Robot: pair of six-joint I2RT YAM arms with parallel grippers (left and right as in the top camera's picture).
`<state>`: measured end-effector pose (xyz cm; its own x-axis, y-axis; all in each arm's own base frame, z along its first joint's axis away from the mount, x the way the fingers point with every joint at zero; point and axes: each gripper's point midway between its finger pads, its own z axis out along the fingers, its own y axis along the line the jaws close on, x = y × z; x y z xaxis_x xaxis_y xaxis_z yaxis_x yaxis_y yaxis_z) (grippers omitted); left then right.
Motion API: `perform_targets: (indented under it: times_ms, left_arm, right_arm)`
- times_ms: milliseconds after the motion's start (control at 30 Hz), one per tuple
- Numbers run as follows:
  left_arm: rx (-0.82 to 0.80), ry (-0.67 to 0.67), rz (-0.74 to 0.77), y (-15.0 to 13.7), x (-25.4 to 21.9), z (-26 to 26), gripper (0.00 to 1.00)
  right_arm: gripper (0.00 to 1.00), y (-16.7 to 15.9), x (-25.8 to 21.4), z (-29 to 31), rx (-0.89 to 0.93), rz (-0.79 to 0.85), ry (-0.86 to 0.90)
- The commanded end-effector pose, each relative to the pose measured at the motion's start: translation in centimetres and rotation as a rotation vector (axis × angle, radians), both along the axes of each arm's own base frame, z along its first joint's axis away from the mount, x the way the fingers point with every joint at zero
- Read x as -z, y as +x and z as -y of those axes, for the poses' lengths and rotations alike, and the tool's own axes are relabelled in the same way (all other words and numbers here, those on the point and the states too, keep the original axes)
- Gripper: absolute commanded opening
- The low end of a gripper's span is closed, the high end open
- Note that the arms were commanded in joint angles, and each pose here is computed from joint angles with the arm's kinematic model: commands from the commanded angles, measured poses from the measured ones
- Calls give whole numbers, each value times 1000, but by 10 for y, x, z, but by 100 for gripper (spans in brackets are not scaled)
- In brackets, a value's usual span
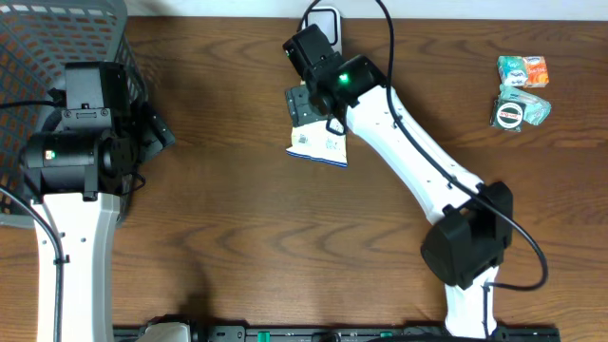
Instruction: Scan the item barcode
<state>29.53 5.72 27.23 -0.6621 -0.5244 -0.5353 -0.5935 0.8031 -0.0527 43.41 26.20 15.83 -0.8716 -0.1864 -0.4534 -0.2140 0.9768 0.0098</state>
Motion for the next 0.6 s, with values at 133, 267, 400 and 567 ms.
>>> perform_targets:
  times_ms: [133,267,400,567]
  left_arm:
    - [-28,3,-6,-1,2,-4,98]
    - [-28,3,-6,-1,2,-4,98]
    - [-28,3,-6,-1,2,-4,98]
    - [-28,3,-6,-1,2,-4,98]
  right_arm:
    - [99,42,65,55,181,-184,156]
    - [99,50,80,43,37,-312,455]
    - [99,47,104,32,-43,-399,603]
    - [99,37,140,18,-83,-483,644]
